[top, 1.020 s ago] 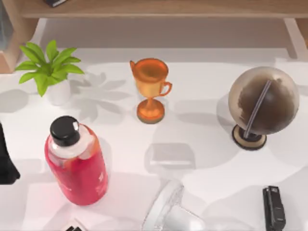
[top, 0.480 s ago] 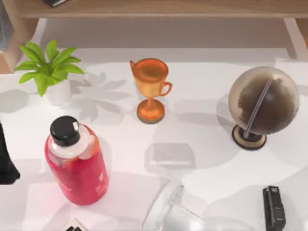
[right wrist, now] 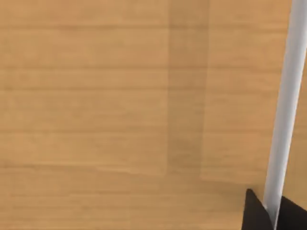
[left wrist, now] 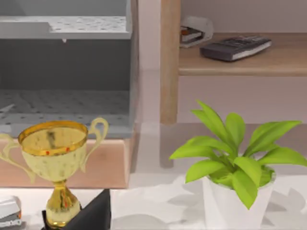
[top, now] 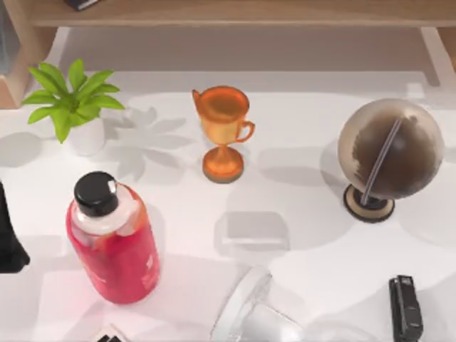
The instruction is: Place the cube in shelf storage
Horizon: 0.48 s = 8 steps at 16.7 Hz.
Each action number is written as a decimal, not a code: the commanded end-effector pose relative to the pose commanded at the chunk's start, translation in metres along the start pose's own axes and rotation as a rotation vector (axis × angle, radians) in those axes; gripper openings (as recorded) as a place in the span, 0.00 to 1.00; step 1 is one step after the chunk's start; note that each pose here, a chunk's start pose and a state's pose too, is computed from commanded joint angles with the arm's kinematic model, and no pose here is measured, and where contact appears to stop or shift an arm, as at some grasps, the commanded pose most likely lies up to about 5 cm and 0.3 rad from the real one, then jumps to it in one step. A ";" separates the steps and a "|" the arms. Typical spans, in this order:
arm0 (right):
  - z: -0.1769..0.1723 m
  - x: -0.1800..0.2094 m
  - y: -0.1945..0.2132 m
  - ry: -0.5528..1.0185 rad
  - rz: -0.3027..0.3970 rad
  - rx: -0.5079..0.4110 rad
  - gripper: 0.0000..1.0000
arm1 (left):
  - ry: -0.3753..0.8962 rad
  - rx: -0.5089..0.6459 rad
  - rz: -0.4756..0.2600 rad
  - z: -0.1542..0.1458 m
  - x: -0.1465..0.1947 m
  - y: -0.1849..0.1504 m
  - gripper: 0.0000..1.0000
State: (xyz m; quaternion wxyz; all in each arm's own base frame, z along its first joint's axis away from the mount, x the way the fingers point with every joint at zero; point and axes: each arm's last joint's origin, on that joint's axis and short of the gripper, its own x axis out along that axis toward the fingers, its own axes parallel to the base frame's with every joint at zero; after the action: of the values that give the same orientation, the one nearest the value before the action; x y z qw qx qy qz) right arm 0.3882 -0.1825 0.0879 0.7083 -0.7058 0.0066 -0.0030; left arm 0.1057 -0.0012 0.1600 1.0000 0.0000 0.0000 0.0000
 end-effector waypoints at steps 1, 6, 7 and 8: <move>0.000 -0.008 0.001 0.000 0.004 0.003 0.00 | 0.000 0.000 0.000 0.000 0.000 0.000 1.00; 0.001 -0.024 0.000 0.000 -0.001 0.001 0.00 | 0.000 0.000 0.000 0.000 0.000 0.000 1.00; 0.001 -0.024 0.000 0.000 -0.001 0.001 0.00 | 0.000 0.000 0.000 0.000 0.000 0.000 1.00; 0.001 -0.023 0.001 0.000 0.001 0.002 0.00 | 0.000 0.000 0.000 0.000 0.000 0.000 1.00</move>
State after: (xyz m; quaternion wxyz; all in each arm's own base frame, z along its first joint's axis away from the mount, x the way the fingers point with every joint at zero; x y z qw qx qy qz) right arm 0.3656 -0.1810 0.0870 0.7092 -0.7050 0.0071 -0.0028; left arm 0.1057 -0.0012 0.1600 1.0000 0.0000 0.0000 0.0000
